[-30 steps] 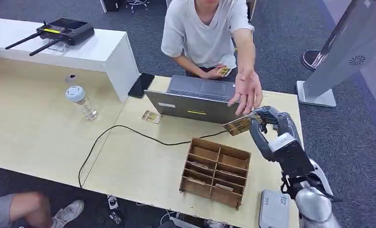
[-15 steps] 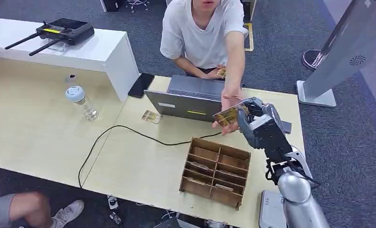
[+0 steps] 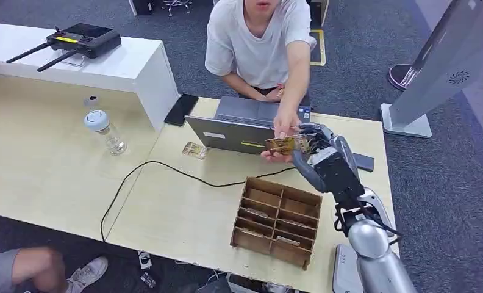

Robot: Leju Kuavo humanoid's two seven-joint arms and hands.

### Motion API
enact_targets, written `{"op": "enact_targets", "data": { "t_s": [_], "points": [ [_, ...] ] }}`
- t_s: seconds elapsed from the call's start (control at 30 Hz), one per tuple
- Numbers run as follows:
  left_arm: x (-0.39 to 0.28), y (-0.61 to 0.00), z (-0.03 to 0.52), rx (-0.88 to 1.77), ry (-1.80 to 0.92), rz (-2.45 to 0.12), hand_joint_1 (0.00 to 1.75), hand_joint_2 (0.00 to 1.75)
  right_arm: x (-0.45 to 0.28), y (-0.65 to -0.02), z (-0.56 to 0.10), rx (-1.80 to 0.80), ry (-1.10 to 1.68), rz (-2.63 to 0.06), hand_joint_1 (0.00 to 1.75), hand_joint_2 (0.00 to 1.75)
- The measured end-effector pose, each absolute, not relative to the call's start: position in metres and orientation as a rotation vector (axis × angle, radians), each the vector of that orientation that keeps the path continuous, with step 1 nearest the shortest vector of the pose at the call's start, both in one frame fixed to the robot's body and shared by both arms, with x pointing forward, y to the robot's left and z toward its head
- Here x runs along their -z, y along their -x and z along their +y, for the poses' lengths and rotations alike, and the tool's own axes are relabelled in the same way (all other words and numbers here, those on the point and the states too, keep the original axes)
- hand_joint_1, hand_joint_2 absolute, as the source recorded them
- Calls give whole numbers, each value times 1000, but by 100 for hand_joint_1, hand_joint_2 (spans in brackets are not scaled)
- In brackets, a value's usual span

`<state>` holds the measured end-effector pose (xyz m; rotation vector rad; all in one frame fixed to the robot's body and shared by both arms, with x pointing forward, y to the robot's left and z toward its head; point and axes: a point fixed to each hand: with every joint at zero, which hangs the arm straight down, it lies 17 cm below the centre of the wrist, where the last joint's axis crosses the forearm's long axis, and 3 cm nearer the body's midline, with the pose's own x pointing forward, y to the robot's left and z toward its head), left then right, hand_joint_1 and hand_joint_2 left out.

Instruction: Pass the card to the sensor for recognition and then transmit it.

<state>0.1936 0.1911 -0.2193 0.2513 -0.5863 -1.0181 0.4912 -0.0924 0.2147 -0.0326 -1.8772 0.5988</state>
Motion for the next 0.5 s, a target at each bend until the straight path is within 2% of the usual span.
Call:
{"op": "enact_targets", "data": {
  "t_s": [0.5],
  "points": [
    [223,-187,197,1004,-257,-563,0,0,-218,-484,-89,-599,12,-1905,0,0]
  ]
}}
